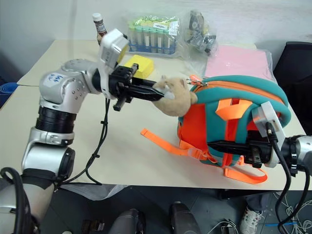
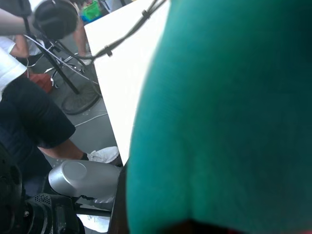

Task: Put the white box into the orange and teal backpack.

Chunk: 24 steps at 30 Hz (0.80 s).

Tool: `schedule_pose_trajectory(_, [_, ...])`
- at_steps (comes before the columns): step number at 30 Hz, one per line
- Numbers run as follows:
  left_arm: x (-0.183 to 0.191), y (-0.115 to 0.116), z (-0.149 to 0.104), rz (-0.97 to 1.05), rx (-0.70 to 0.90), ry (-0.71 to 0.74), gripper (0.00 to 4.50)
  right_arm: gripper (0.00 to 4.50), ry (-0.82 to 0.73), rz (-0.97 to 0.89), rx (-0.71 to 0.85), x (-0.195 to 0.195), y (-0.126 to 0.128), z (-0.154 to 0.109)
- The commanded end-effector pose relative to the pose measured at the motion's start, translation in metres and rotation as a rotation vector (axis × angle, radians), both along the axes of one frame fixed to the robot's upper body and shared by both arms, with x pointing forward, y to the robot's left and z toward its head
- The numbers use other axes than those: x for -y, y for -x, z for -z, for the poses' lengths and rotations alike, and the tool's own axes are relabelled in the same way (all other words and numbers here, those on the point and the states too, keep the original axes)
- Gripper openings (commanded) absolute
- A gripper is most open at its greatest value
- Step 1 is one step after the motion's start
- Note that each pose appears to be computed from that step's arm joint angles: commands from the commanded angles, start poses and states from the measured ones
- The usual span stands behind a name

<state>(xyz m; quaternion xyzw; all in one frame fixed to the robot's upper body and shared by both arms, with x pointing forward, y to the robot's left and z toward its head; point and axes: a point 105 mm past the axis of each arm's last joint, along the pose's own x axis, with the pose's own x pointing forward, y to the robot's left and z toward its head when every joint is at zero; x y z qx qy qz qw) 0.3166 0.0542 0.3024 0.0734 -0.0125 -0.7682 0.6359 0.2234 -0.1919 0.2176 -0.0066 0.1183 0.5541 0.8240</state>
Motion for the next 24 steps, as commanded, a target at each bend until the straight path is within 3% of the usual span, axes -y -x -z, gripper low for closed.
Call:
schedule_pose_trajectory(1, [-0.021,-0.021,-0.005,-0.131,0.124,-0.067,0.36,0.00,-0.018,0.034,0.049,0.006,0.001,-0.009])
schedule_pose_trajectory(7, [-0.032,-0.043,0.052,-0.192,0.235,-0.311,0.36,0.00,-0.033,0.059,0.059,0.010,-0.001,-0.008])
schedule_pose_trajectory(11, [-0.013,-0.037,0.106,-0.124,0.301,-0.425,0.36,0.00,-0.012,0.084,0.091,0.008,-0.009,-0.004])
schedule_pose_trajectory(16, [0.002,-0.031,0.143,-0.101,0.376,-0.494,0.36,0.00,0.041,0.129,0.112,0.011,-0.025,0.005])
schedule_pose_trajectory(18, [0.002,-0.033,0.145,-0.118,0.387,-0.489,0.36,0.00,0.062,0.140,0.118,0.013,-0.030,0.007])
schedule_pose_trajectory(19, [0.003,-0.034,0.139,-0.139,0.354,-0.448,0.36,0.31,0.070,0.155,0.115,0.016,-0.033,0.008])
schedule_pose_trajectory(24, [-0.018,-0.033,0.101,-0.212,0.119,-0.246,1.99,1.88,0.122,0.197,0.085,0.046,-0.036,0.004])
